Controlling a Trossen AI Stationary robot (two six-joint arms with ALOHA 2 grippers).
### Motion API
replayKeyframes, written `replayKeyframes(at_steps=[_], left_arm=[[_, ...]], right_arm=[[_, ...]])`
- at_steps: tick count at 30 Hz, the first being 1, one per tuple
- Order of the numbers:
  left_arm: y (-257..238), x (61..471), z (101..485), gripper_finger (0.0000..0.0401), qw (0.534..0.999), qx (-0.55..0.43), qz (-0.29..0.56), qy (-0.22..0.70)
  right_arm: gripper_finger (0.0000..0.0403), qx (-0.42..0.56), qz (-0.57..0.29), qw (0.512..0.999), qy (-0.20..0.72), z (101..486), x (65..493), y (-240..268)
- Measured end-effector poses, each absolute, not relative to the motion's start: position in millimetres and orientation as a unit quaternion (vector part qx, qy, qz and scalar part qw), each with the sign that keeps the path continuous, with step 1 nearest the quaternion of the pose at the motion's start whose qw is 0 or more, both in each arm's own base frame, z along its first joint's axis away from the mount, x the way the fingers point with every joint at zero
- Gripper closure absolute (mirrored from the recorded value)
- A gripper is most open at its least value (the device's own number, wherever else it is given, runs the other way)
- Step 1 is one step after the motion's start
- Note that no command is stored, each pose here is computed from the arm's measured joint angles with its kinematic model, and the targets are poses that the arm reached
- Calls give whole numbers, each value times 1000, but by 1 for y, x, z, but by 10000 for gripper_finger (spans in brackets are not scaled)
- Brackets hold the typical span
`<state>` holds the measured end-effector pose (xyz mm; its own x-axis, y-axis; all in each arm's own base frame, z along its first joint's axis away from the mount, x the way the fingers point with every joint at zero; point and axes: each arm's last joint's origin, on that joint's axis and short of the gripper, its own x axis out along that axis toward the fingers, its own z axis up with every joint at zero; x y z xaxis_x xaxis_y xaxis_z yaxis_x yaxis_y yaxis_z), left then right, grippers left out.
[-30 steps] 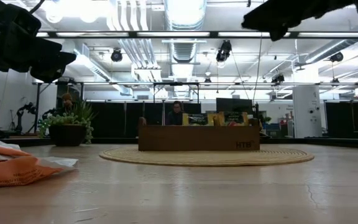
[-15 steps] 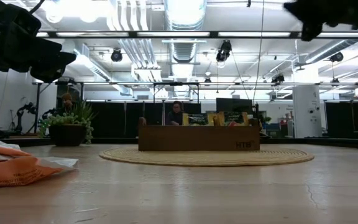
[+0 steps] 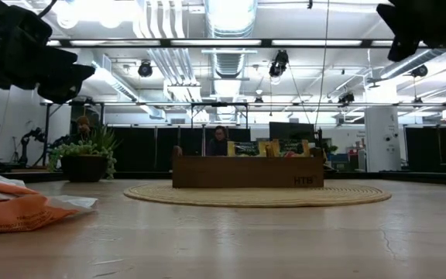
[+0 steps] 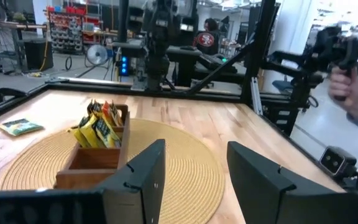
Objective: Pick & Place Tea
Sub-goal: Put the yellow tea bag into the left section of the wooden organizer
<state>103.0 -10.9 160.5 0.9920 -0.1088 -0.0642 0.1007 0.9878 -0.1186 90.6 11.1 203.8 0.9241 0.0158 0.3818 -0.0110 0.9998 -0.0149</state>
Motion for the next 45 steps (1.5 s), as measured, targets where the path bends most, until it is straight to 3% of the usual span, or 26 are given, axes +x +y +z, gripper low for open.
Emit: replayKeyframes(at_steps=[4,8,11,25,31,38,45], left_arm=[[-12,103,160,234,989,-128,-62,42],[-12,103,160,234,980,-183,-67,51],[-13,103,159,234,975,-204,-73,55],[-17,105,161,234,971,-200,-120,56],[-23,104,178,234,962,-198,-185,-19],[-24,105,179,234,965,-220,-138,-31],[-31,108,174,234,950,-273,-153,12]], right_arm=[[277,-13,4,984,-180,201,91,11],[271,-79,67,992,-69,178,96,15],[268,-100,65,993,-13,167,96,15],[282,-107,54,993,-4,166,98,15],[276,-106,54,993,-4,166,98,15],[268,-105,55,993,-4,166,98,15],[275,-105,55,993,-4,166,98,15]])
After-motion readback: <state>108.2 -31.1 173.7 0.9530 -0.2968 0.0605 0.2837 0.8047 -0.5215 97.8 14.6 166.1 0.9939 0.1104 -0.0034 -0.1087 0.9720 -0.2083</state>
